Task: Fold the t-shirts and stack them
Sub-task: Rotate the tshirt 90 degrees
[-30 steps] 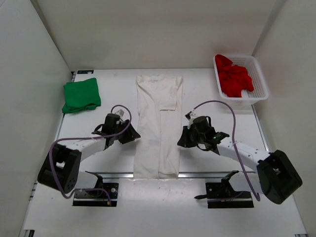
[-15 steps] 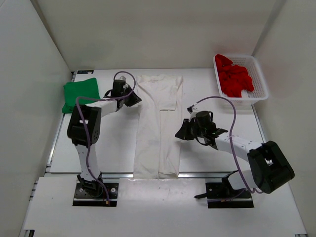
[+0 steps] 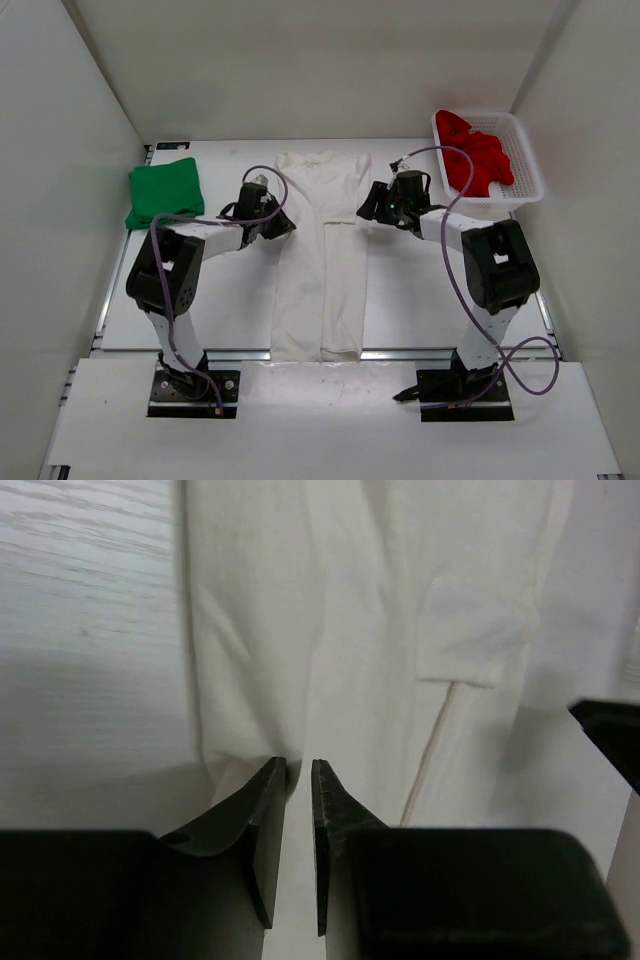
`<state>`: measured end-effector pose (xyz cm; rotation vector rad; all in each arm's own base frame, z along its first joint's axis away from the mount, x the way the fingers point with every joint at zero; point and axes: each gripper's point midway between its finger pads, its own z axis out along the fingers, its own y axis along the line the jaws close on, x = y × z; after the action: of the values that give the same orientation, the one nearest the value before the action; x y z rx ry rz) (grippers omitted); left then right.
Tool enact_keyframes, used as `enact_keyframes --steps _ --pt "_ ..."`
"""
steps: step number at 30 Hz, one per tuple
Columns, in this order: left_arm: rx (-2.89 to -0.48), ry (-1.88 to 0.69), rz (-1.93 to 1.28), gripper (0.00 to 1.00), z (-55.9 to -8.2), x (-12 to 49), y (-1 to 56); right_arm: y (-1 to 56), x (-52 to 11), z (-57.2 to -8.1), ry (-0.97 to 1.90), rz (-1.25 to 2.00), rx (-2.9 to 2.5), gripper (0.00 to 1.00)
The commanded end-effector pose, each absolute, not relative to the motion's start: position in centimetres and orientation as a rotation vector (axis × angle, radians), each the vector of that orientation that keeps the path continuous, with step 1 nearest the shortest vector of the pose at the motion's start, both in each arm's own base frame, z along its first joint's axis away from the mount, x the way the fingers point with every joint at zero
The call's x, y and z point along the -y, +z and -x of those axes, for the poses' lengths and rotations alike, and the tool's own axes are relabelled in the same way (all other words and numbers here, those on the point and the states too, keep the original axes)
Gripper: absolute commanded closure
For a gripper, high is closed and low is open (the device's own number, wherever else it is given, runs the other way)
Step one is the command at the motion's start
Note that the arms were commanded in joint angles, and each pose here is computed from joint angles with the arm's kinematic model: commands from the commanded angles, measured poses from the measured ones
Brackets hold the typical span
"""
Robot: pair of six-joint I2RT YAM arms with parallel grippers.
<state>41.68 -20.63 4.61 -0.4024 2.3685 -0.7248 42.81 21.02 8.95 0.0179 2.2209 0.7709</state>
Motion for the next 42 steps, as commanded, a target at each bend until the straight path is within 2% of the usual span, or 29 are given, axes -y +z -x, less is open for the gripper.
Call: enact_keyframes --steps 1,6,8,10,13,17,18,19,21,23,24,26,28,29,31,33,35,36,37,38,39,41,42 --pt "-2.263 -0.765 0.309 0.73 -41.5 22.4 8.5 8.0 -19.0 -46.4 0.605 -0.062 -2.254 0.51" --pt "-2.266 -0.888 0.294 0.72 -40.0 23.4 9.1 6.0 -20.0 -47.6 0.694 -0.055 -2.334 0.43" --pt "-2.278 -0.876 0.288 0.72 -39.3 23.2 8.6 4.8 -20.6 -48.2 0.707 -0.079 -2.373 0.44" --pt "-2.278 -0.869 0.270 0.71 -38.6 23.6 8.8 4.1 -20.8 -48.6 0.713 -0.100 -2.400 0.54" --pt "-2.287 -0.886 0.254 0.72 -37.6 23.8 8.9 3.3 -21.1 -48.8 0.773 -0.139 -2.403 0.98" --pt "-2.286 -0.896 0.259 0.72 -36.9 23.2 8.9 3.0 -19.2 -46.7 0.765 -0.212 -2.395 1.00" --pt "-2.298 -0.899 0.259 0.72 -36.5 23.3 8.5 4.6 -18.4 -46.8 0.752 -0.228 -2.345 0.99" --pt "-2.290 -0.909 0.261 0.71 -36.4 23.3 8.9 3.0 -17.3 -45.1 0.718 -0.254 -2.375 1.00" --pt "-2.303 -0.933 0.243 0.72 -35.6 23.8 8.5 4.1 -15.8 -42.9 0.681 -0.293 -2.346 1.00" --pt "-2.324 -0.935 0.228 0.71 -35.1 24.4 8.0 1.7 -14.3 -39.1 0.656 -0.366 -2.387 1.00" --pt "-2.333 -0.945 0.208 0.71 -34.7 24.8 7.9 1.6 -13.9 -37.5 0.656 -0.394 -2.388 1.00" --pt "-2.362 -0.976 0.194 0.71 -33.8 25.6 7.3 1.7 -13.2 -36.0 0.650 -0.427 -2.369 0.90" --pt "-2.385 -1.001 0.187 0.71 -32.6 26.2 6.7 3.1 -12.7 -35.3 0.623 -0.416 -2.338 0.60" --pt "-2.383 -1.026 0.171 0.71 -32.2 26.6 6.9 3.5 -12.2 -35.3 0.560 -0.404 -2.334 0.50" --pt "-2.394 -1.034 0.161 0.71 -31.4 27.0 6.6 7.4 -11.3 -36.8 0.507 -0.351 -2.237 0.43" --pt "-2.384 -1.048 0.145 0.71 -31.1 27.4 6.8 10.2 -10.6 -38.1 0.476 -0.331 -2.183 0.41" --pt "-2.381 -1.057 0.142 0.71 -31.2 27.9 7.1 12.7 -10.5 -40.2 0.472 -0.263 -2.113 0.51" --pt "-2.383 -1.057 0.143 0.71 -31.3 27.9 6.8 13.5 -11.0 -41.5 0.500 -0.215 -2.082 0.53" --pt "-2.373 -1.075 0.134 0.71 -31.6 28.5 7.4 14.9 -12.0 -43.0 0.561 -0.174 -2.053 0.60" --pt "-2.374 -1.082 0.133 0.71 -32.0 28.9 7.5 13.5 -12.6 -43.7 0.598 -0.141 -2.092 0.78" --pt "-2.368 -1.080 0.147 0.71 -32.5 28.9 7.6 15.3 -13.0 -45.5 0.620 -0.113 -2.054 0.87" --pt "-2.356 -1.073 0.159 0.70 -33.7 29.5 7.3 15.2 -14.2 -48.3 0.693 -0.083 -2.092 1.00" --pt "-2.362 -1.062 0.173 0.71 -34.6 29.6 7.2 15.0 -14.7 -50.3 0.709 -0.058 -2.111 1.00"
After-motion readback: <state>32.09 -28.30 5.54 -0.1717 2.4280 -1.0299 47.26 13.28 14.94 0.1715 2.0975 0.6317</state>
